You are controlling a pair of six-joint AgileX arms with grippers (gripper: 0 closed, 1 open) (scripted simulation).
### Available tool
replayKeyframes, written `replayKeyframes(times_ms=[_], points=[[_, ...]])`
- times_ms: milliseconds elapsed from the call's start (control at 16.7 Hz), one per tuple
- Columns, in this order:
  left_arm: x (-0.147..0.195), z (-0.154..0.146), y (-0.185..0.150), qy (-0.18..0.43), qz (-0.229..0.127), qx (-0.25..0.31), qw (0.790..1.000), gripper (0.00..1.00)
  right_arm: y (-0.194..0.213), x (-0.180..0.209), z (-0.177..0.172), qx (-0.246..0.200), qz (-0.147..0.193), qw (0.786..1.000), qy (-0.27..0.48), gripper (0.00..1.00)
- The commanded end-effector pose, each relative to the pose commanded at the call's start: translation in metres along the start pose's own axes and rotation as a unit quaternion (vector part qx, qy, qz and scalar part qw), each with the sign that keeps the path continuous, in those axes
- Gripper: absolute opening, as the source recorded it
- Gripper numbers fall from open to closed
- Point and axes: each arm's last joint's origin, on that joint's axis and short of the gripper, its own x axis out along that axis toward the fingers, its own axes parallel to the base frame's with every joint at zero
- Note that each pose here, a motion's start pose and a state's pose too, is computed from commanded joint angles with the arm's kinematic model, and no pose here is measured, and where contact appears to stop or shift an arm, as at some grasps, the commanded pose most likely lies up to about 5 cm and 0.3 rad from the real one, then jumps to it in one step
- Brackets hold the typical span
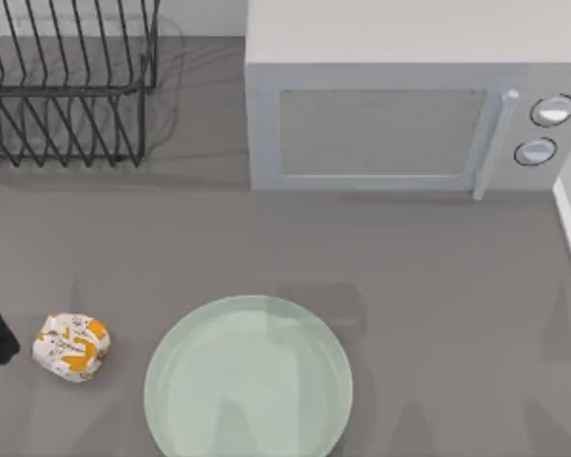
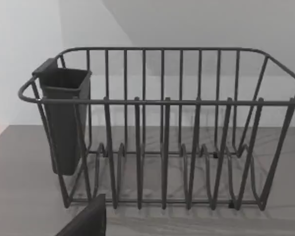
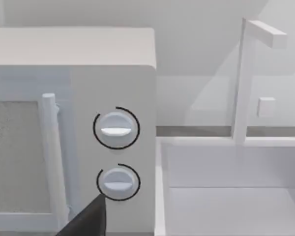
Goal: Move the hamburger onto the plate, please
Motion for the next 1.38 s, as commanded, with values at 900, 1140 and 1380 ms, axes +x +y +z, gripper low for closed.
replayKeyframes(times_ms=[900, 1140, 1380], points=[[0.064, 0.042, -0.021, 0.412, -0.065, 0.041, 0.908, 1.0, 0.0, 0.0, 0.0, 0.0, 0.0, 1.0, 0.0, 1.0], [0.106, 0.023, -0.035, 0.575, -0.084, 0.068, 0.811, 1.0, 0.0, 0.0, 0.0, 0.0, 0.0, 1.0, 0.0, 1.0], [0.142, 0.016, -0.052, 0.659, -0.1, 0.091, 0.74, 1.0, 0.0, 0.0, 0.0, 0.0, 0.0, 1.0, 0.0, 1.0]])
